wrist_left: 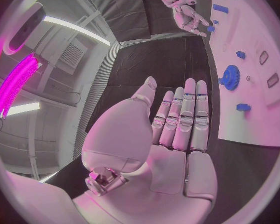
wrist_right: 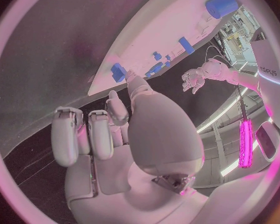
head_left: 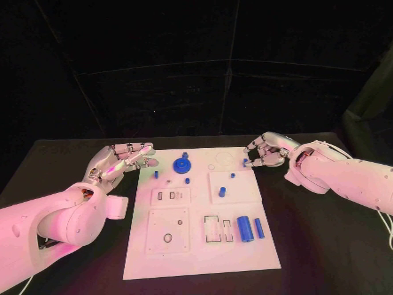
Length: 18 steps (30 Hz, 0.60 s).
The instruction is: Assemble the parts on the task board
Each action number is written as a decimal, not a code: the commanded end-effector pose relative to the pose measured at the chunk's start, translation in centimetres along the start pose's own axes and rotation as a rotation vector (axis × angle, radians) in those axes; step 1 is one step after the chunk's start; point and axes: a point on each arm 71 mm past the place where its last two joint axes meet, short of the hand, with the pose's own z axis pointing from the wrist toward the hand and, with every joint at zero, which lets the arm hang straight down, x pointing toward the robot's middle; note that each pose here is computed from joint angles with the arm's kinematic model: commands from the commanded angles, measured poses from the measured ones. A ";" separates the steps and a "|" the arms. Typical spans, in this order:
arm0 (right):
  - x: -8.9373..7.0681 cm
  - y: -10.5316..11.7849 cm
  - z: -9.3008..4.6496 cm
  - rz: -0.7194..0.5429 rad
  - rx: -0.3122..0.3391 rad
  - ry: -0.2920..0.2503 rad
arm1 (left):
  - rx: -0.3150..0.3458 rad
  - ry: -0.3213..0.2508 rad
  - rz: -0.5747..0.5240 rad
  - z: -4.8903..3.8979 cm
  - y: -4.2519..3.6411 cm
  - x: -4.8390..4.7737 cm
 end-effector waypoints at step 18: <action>1.0 -0.3 0.4 0.015 0.013 0.052 | 0.008 0.013 -0.003 0.05 -0.10 0.11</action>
